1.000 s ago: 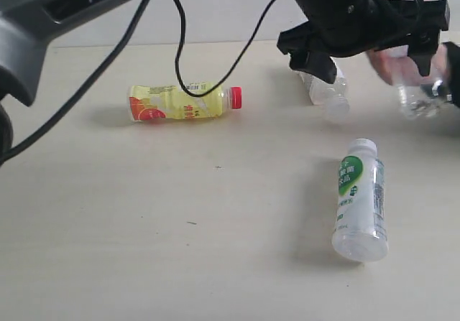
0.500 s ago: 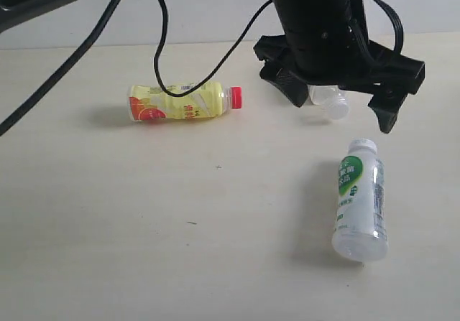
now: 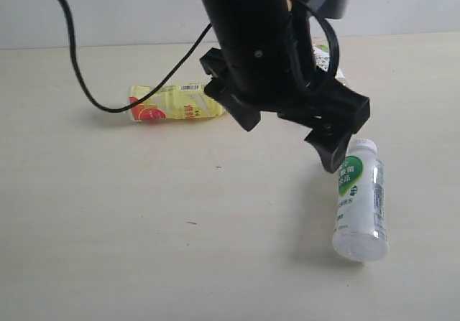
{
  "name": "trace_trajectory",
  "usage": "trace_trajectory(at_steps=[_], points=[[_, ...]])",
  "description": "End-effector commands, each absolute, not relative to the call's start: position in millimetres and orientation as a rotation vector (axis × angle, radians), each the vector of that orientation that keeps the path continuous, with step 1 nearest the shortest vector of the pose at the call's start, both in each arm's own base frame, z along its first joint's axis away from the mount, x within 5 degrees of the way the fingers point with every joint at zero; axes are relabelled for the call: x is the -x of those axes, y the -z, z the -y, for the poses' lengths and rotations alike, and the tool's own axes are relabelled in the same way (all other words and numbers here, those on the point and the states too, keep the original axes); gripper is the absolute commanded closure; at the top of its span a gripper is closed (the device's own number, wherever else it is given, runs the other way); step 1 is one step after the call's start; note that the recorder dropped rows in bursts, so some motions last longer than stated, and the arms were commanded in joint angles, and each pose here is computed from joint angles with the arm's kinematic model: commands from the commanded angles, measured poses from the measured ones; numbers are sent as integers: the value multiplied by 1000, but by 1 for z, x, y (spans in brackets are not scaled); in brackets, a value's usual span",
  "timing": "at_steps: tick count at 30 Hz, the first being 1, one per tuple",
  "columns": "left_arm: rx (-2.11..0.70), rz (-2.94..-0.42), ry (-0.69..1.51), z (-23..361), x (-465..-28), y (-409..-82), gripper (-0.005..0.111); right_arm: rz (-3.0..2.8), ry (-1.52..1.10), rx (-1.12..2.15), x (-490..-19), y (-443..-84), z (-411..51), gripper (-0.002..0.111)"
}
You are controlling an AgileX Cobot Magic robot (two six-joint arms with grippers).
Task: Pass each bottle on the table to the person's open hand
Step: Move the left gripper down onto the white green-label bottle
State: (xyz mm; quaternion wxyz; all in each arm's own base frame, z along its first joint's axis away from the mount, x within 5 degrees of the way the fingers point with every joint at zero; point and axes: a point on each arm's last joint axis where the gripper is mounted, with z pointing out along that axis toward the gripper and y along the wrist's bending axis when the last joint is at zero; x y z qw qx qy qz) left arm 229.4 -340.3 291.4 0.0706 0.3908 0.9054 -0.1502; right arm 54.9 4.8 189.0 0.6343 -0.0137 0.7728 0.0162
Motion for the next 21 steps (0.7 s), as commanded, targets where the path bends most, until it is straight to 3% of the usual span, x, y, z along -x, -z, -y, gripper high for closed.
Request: trace_trajectory(at_steps=[1, 12, 21], points=[[-1188, -2763, 411, 318, -212, -290, 3, -1760, -25, 30, -55, -188, -4, 108], [-1160, -2717, 439, 271, -179, -289, 3, -1760, -25, 30, -55, -188, -4, 108], [-1056, -2668, 544, 261, -169, -269, 3, -1758, -25, 29, -55, -188, -4, 108]])
